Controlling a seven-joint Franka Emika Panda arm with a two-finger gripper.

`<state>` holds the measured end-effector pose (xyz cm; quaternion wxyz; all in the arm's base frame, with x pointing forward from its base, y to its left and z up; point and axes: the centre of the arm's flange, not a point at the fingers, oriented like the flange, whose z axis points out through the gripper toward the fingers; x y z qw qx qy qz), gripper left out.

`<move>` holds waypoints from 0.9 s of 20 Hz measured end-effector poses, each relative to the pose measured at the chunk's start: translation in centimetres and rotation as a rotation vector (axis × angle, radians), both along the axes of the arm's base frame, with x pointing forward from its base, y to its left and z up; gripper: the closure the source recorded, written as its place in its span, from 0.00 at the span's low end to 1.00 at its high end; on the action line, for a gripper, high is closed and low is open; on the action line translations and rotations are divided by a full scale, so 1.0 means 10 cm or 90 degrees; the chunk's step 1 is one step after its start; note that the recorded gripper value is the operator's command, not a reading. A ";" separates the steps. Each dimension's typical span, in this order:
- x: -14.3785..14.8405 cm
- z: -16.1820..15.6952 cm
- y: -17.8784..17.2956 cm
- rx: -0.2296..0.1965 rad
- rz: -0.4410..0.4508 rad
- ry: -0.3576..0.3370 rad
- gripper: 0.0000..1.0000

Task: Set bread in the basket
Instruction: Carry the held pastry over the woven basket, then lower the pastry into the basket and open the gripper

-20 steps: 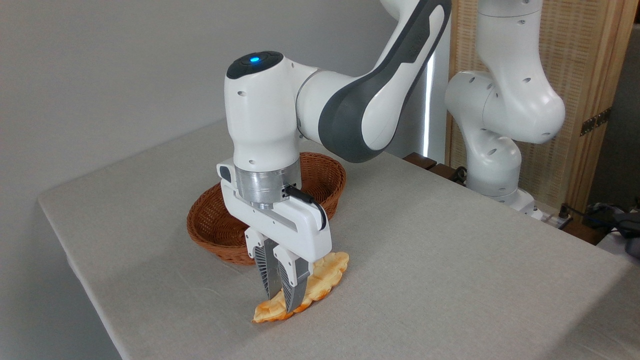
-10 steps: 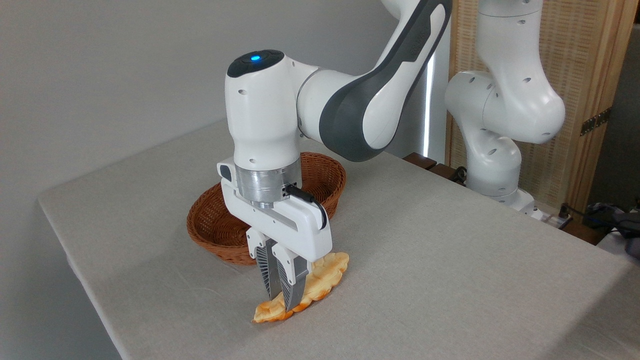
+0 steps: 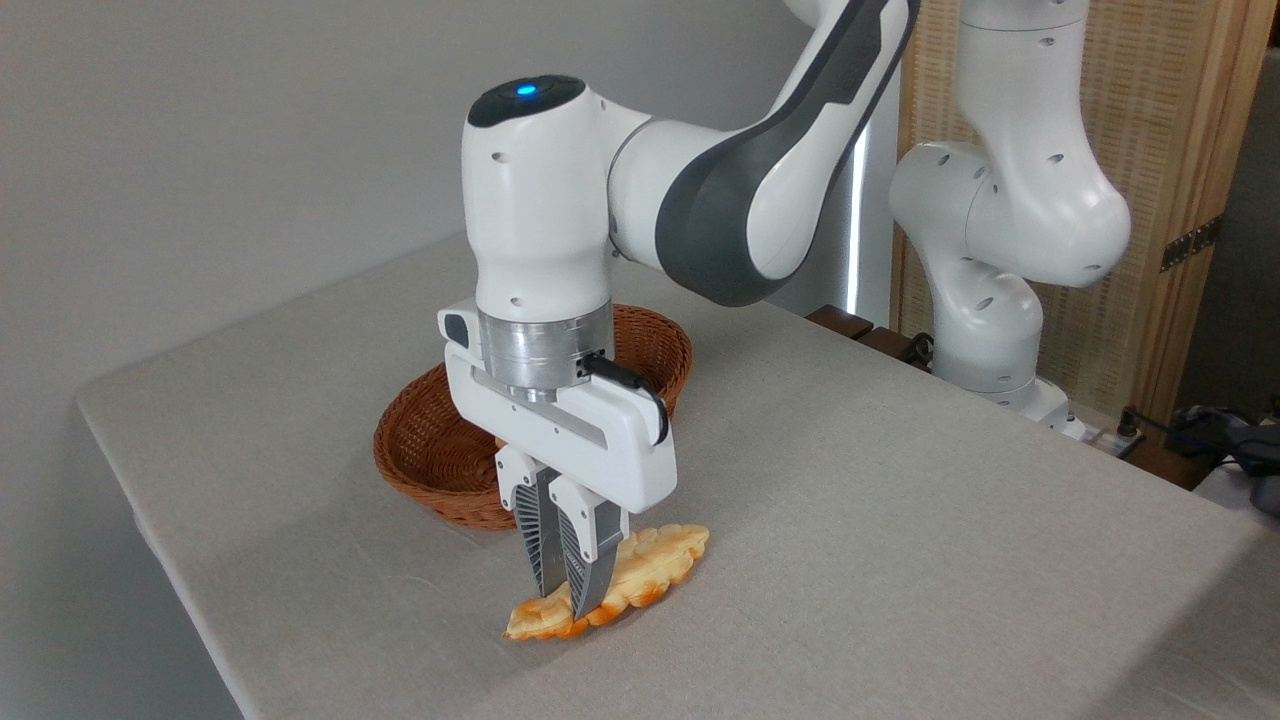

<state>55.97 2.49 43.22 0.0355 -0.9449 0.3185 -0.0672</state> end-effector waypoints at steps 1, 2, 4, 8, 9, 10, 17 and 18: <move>0.00 0.02 0.02 0.000 0.002 -0.003 0.72; -0.01 0.05 0.03 0.000 0.003 -0.006 0.71; -0.02 0.11 0.07 -0.001 0.008 -0.013 0.71; -0.06 0.34 0.19 -0.015 0.029 -0.040 0.68; -0.08 0.40 0.19 -0.018 0.030 -0.045 0.67; -0.10 0.46 0.19 -0.021 0.031 -0.049 0.67; -0.25 0.77 -0.07 -0.083 0.030 -0.049 0.68; -0.27 0.81 -0.16 -0.095 0.025 -0.048 0.68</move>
